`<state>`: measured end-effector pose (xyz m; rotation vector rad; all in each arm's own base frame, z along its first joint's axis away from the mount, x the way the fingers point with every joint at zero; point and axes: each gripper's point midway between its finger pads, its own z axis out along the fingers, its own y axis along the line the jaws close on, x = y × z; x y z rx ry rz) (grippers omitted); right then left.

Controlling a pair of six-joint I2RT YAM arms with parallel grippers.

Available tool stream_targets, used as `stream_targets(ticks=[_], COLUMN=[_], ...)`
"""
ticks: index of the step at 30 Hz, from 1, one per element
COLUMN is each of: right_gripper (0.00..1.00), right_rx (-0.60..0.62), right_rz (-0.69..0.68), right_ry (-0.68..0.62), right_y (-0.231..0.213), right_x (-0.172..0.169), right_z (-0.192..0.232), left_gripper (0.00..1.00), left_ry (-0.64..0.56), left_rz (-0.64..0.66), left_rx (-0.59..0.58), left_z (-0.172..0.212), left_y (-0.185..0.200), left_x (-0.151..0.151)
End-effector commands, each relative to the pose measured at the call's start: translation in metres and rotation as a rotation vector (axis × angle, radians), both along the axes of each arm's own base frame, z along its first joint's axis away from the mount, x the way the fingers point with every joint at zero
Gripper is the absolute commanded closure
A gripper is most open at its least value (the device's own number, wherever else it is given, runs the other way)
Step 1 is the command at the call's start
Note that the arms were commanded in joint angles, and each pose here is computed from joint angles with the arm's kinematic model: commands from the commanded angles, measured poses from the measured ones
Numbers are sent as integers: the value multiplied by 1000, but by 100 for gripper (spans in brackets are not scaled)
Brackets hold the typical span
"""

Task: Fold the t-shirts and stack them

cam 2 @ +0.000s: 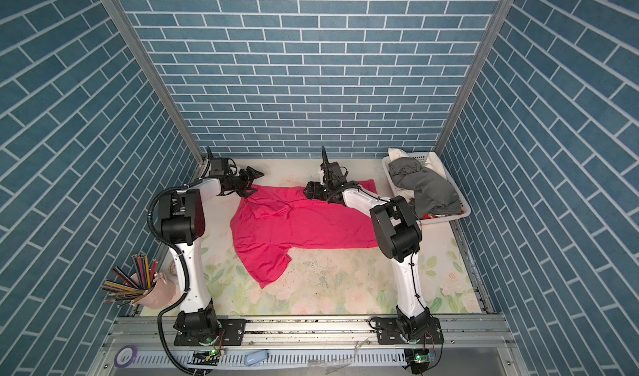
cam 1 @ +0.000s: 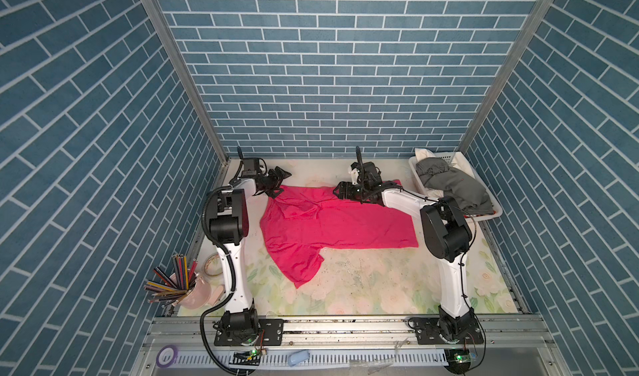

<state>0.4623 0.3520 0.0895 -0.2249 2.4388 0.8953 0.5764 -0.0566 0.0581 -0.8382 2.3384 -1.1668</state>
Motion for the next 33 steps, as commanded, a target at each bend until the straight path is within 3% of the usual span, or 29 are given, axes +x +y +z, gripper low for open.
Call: stream_targets(ticks=[1, 12, 15, 18, 23, 29, 33], right_gripper=[19, 18, 13, 12, 11, 6, 5], right_rx=[17, -11, 3, 26, 56, 83, 110], right_rz=[68, 39, 56, 72, 76, 103, 153], right_ry=[34, 72, 51, 26, -24, -53, -64], right_y=[7, -14, -14, -11, -8, -2, 14], right_x=[2, 22, 23, 23, 16, -2, -17], right_z=[-25, -61, -52, -34, 1, 24, 34], left_gripper=[13, 13, 13, 13, 14, 14, 14], left_ry=[69, 101, 55, -20, -36, 44, 72], left_rz=[6, -11, -15, -34, -8, -61, -98], left_rx=[47, 151, 155, 213, 370, 355, 302], left_z=[-39, -63, -33, 21, 73, 50, 30], left_y=[10, 30, 31, 26, 30, 25, 9], left_x=[-1, 26, 26, 20, -45, -143, -170])
